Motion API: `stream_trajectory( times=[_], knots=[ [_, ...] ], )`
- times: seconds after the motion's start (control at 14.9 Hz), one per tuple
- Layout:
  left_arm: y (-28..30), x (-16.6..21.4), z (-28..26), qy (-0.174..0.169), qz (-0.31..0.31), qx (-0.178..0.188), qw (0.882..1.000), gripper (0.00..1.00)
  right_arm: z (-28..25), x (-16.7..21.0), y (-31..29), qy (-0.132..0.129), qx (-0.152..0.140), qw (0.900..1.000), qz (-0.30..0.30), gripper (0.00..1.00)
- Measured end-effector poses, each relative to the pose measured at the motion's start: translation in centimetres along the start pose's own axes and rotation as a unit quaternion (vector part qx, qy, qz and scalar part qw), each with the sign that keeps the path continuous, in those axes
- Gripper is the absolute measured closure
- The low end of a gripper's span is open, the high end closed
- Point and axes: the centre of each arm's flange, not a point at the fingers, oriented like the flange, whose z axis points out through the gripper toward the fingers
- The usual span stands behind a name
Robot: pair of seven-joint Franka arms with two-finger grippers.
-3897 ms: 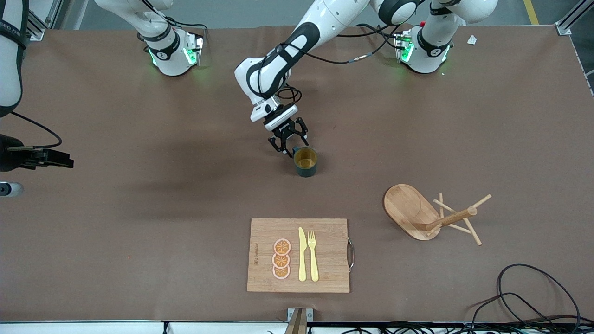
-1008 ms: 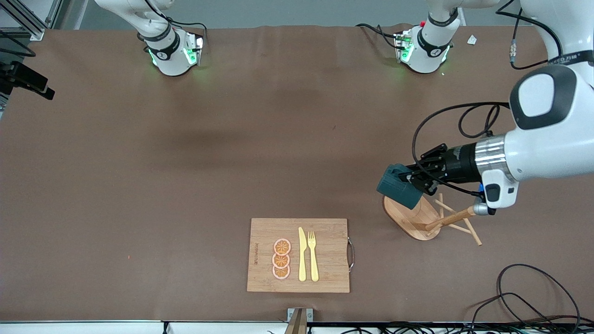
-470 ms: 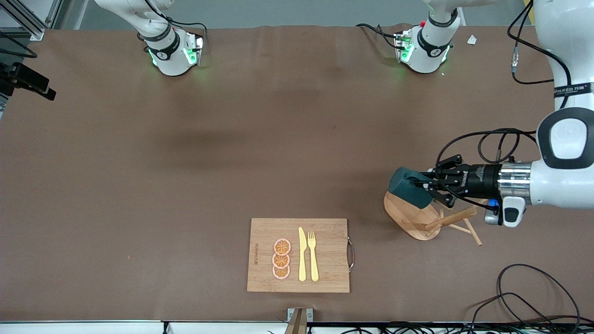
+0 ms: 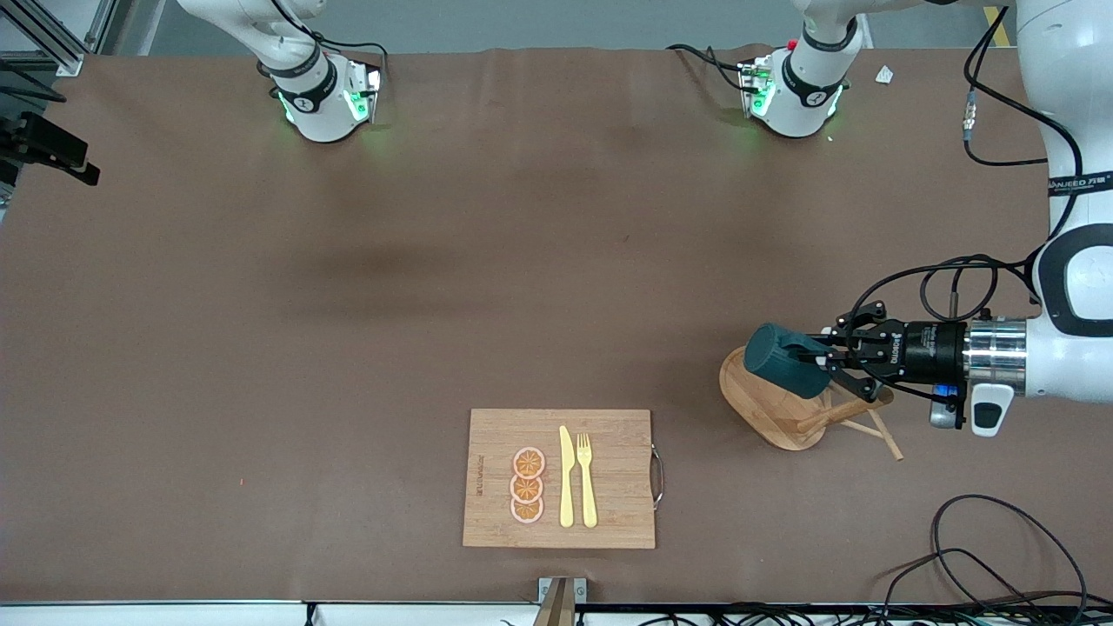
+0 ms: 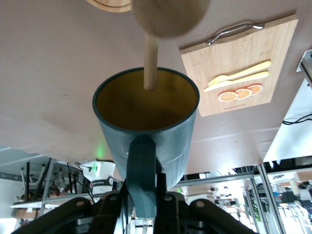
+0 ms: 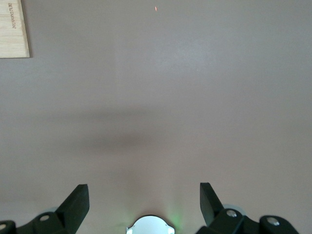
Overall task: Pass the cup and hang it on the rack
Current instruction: 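Lower the mug onto a rack peg with the left gripper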
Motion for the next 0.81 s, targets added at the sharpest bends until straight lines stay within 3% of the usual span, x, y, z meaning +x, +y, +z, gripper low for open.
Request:
stream_trajectory(
  times=[0.81],
  knots=[
    [-1.4, 5.8, -2.5, -0.017, -0.042, -0.025, 0.999, 0.79, 0.6, 0.1, 0.9, -0.004, 0.0, 1.0, 0.007, 0.0]
  ],
)
